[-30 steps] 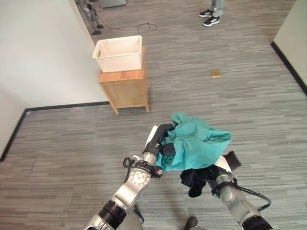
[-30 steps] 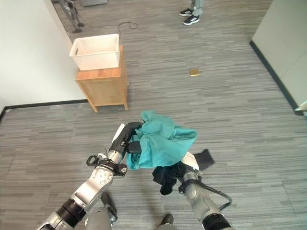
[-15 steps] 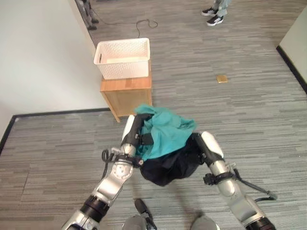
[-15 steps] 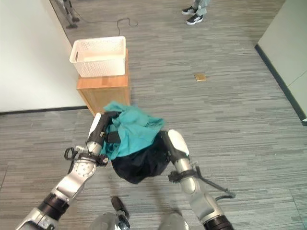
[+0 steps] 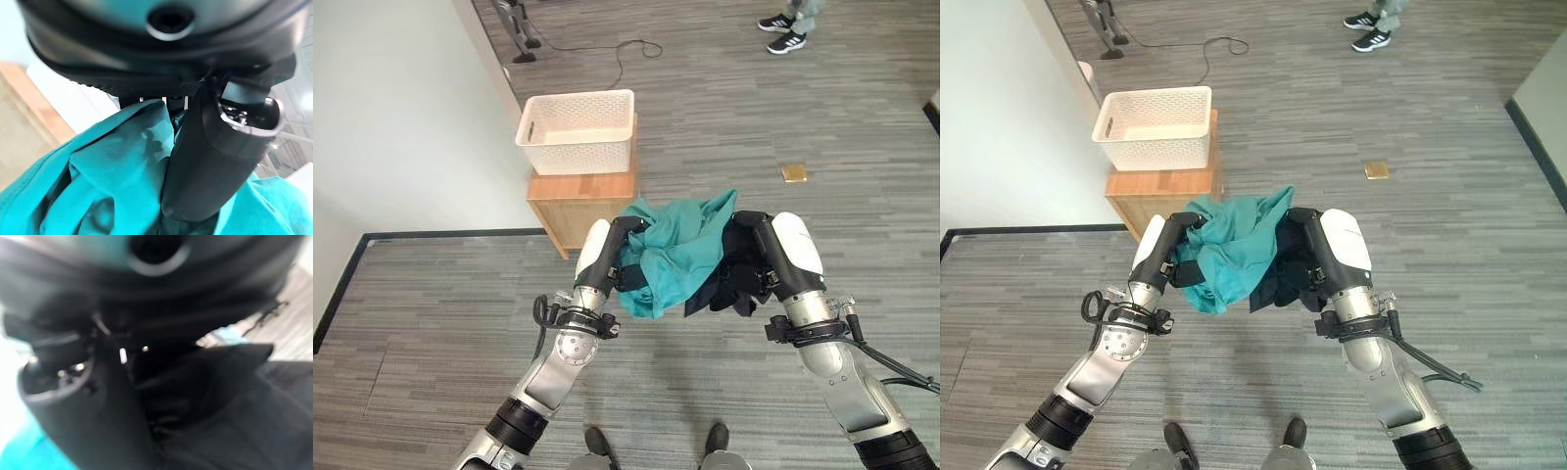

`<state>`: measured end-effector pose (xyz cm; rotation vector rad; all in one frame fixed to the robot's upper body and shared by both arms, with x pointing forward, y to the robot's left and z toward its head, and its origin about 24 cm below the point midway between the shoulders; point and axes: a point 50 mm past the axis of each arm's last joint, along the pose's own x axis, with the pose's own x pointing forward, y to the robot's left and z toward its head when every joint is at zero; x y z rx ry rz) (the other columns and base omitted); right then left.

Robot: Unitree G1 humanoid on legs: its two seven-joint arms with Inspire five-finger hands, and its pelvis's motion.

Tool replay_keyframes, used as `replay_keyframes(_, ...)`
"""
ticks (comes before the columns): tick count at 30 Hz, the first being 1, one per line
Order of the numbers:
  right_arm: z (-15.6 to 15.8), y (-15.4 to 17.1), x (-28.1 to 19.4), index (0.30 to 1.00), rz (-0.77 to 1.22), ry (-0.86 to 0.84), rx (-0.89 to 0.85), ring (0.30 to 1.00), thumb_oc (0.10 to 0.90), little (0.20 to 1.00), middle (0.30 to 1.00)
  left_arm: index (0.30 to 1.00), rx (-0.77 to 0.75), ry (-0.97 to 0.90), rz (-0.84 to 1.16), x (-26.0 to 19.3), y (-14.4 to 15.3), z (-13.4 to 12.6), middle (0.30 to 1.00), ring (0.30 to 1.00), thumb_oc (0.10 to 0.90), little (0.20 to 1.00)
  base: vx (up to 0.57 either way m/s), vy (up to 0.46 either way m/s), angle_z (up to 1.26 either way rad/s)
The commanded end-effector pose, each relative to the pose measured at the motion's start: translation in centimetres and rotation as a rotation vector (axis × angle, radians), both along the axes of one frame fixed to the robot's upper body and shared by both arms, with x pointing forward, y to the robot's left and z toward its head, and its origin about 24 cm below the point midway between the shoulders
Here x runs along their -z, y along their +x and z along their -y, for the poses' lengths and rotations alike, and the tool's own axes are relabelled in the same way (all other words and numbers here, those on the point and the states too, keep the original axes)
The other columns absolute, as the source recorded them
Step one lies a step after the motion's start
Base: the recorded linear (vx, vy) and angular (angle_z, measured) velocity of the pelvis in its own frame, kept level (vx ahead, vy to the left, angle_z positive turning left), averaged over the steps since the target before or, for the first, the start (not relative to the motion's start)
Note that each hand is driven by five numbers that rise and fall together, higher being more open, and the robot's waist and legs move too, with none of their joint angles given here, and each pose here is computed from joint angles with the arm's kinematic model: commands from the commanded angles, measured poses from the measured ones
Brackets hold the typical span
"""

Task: Pick up bed clothes into laundry basket.

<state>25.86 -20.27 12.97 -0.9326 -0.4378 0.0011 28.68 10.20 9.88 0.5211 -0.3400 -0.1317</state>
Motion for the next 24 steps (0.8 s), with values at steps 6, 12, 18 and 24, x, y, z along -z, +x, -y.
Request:
replay_keyframes(6, 6.1, 0.6, 8.1, 0.300, -0.393, 0.351, 0.272, 0.300, 0.400, 0.300, 0.300, 0.300, -0.393, -0.163, -0.302, 6.7, -1.6, -12.5, 0.300, 0.300, 0.400, 0.300, -0.16, 0.332, 0.21)
replay_keyframes(12, 5.7, 2.5, 5.0, 0.300, -0.294, 0.291, 0.228, 0.300, 0.400, 0.300, 0.300, 0.300, -0.297, -0.082, -0.085, 1.2, -0.9, -11.7, 0.300, 0.300, 0.400, 0.300, 0.04, 0.282, 0.49)
replay_keyframes(18, 5.5, 3.4, 0.1, 0.300, -0.093, 0.257, 0.186, 0.300, 0.400, 0.300, 0.300, 0.300, -0.312, 0.028, 0.125, -3.3, 1.0, -11.5, 0.300, 0.300, 0.400, 0.300, 0.27, 0.015, 0.30)
replay_keyframes(24, 4.3, 2.4, -3.7, 0.300, 0.094, 0.227, 0.125, 0.300, 0.400, 0.300, 0.300, 0.300, -0.316, 0.018, 0.209, -4.9, 1.3, -11.7, 0.300, 0.300, 0.400, 0.300, 0.37, -0.237, 0.29)
